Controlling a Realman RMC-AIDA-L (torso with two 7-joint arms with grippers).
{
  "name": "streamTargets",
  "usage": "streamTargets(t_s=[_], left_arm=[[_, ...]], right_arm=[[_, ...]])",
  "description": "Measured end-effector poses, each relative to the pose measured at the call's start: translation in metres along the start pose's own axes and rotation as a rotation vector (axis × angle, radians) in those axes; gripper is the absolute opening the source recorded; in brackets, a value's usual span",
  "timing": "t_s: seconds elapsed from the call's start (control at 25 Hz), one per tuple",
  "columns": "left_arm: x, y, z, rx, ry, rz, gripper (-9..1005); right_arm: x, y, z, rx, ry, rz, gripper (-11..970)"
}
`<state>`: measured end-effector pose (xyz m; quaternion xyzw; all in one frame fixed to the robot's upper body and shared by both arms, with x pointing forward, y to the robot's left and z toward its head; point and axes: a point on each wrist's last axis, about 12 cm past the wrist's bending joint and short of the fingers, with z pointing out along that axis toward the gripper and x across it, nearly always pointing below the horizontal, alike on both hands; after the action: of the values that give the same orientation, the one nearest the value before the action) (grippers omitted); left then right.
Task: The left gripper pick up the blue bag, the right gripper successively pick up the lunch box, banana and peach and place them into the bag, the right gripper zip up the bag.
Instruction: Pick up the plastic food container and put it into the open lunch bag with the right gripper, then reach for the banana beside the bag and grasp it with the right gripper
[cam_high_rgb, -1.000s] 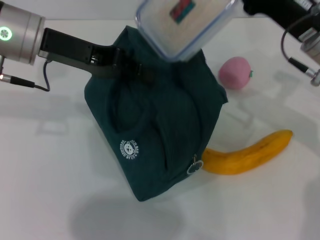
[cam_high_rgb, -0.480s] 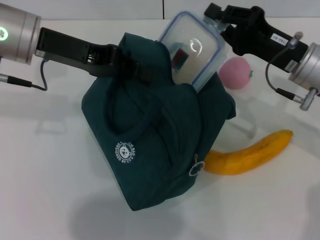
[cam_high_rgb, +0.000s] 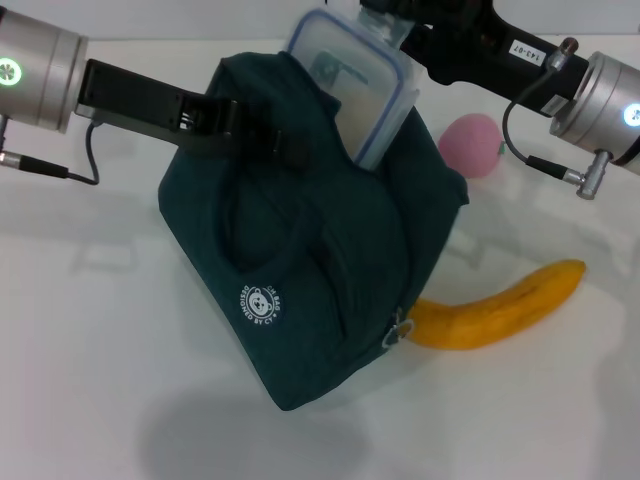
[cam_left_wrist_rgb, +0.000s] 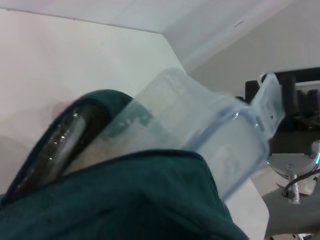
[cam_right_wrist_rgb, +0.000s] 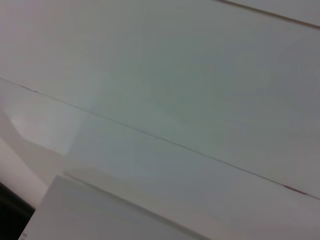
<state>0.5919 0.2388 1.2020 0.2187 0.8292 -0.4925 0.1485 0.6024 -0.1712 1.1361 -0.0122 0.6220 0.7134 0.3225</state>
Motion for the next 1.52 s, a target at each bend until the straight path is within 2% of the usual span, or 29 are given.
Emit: streamTargets(t_s=[0.08,0.28,0.52,0.72,0.76,0.8,0.96,1.2,1.52], left_arm=[[0.002,0.001,-0.001,-0.001,-0.003,0.001,38],[0.007,0.005,-0.003,-0.003,-0.010,-0.012,38],[0.015,0.010,-0.007,-0.006,-0.022,-0.036,39],[0.021,0.014,-0.012,-0.014,-0.028,-0.037,39],[0.023,0.015,-0.012,-0.015,-0.029,-0.038,40],[0.024,0.016,-0.013,-0.016,-0.030,-0.040,40],[0.028,0.018,-0.014,-0.018,-0.033,-0.046,40],[0.033,0.023,-0.012,-0.001,-0.042,-0.072,41],[0.037,0.026,-0.015,0.005,-0.060,-0.089,42]], right_arm=[[0.000,0.001,0.000,-0.006,0.002,0.001,103],[-0.001,0.002,-0.002,-0.013,0.001,-0.017,305],[-0.009,0.007,-0.022,-0.014,-0.023,-0.094,503],[-0.007,0.010,-0.035,0.001,0.049,-0.166,744],[-0.007,0.010,-0.035,0.001,0.049,-0.166,760],[-0.005,0.012,-0.041,0.023,0.110,-0.235,776],[-0.007,0.015,-0.047,0.059,0.212,-0.352,839],[-0.023,0.021,-0.059,0.196,0.543,-0.625,835],[-0.043,0.042,-0.067,0.274,0.860,-0.844,823]])
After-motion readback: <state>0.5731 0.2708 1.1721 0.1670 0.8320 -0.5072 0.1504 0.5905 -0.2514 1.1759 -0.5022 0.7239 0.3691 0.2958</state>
